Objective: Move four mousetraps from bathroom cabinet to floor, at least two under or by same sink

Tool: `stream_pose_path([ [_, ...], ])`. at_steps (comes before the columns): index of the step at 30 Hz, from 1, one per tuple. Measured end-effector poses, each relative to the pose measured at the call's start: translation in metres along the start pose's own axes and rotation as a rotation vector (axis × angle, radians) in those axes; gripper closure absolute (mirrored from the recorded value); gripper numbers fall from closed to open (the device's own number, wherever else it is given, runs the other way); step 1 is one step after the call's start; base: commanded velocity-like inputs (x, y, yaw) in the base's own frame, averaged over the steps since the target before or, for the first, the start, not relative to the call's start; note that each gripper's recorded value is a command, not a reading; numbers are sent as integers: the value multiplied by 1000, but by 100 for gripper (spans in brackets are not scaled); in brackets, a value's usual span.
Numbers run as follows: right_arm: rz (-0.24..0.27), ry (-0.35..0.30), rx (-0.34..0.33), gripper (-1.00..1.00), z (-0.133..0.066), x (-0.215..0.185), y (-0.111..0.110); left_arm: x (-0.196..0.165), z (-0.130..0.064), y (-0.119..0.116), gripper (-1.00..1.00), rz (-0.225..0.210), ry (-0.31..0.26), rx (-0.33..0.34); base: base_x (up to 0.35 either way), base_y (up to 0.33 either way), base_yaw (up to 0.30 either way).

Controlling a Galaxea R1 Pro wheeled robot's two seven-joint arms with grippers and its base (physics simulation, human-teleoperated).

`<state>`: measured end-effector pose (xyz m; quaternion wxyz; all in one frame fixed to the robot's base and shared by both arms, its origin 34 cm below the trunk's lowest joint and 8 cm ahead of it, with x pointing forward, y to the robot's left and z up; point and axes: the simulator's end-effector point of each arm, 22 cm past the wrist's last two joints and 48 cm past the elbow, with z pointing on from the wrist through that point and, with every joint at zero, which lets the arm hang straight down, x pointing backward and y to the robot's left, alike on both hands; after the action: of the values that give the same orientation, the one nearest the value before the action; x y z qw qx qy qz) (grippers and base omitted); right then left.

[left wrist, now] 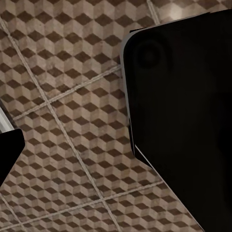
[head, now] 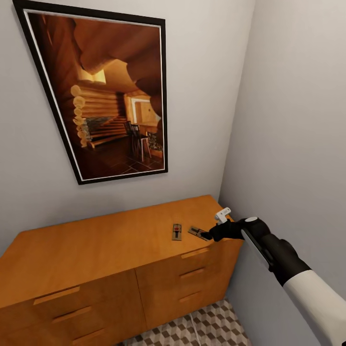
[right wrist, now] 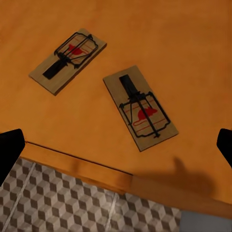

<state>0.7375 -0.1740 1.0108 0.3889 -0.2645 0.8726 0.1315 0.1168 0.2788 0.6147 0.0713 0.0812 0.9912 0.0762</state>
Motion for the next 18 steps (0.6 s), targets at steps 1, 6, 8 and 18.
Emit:
stream_pose_path([
  [1, 0, 0, -4, -100, 0, 0, 1, 0, 0, 0, -100, 0, 0, 0, 0, 0, 0],
  [6, -3, 1, -44, -100, -5, 2, 4, 0, 0, 0, -100, 0, 0, 0, 0, 0, 0],
  [8, -5, 4, -63, -100, -10, 4, 2, 0, 0, 0, -100, 0, 0, 0, 0, 0, 0],
  [18, -19, 17, -202, -100, -36, 14, 5, 0, 0, 0, -100, 0, 0, 0, 0, 0, 0],
])
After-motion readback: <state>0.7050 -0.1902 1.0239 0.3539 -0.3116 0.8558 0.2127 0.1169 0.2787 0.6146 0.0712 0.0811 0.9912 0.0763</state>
